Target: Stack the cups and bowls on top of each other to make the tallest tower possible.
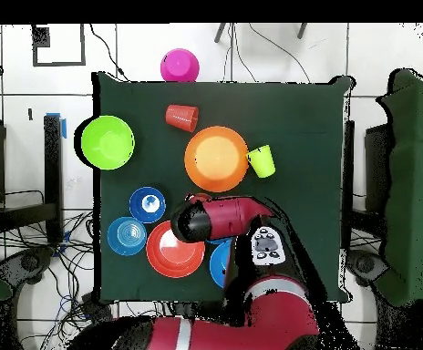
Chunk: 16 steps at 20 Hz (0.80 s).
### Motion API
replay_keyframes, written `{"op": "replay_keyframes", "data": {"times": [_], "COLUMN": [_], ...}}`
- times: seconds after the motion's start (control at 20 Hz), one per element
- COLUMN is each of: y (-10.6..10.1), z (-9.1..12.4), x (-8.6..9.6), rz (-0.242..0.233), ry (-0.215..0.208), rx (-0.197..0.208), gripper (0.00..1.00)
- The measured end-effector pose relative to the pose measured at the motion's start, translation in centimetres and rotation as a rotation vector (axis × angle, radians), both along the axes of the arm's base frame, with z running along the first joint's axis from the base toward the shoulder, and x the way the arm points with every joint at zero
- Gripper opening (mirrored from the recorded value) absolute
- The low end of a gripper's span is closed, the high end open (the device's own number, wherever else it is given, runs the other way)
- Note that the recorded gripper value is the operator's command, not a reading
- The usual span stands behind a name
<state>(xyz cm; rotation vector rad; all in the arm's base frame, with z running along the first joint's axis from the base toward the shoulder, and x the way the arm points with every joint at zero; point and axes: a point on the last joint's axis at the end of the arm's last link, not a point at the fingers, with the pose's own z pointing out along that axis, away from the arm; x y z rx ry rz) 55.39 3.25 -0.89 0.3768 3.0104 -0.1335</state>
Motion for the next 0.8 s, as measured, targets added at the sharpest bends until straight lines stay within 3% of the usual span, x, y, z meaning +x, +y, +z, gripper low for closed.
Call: {"op": "replay_keyframes", "data": {"times": [0.4, 0.8], "y": [0.9, 2.2], "z": [1.1, 1.6], "x": [0.5, 0.3], "rz": [0.029, 0.059], "ry": [-0.041, -0.046], "rx": [-0.018, -0.033], "gripper": [1.0, 1.0]}}
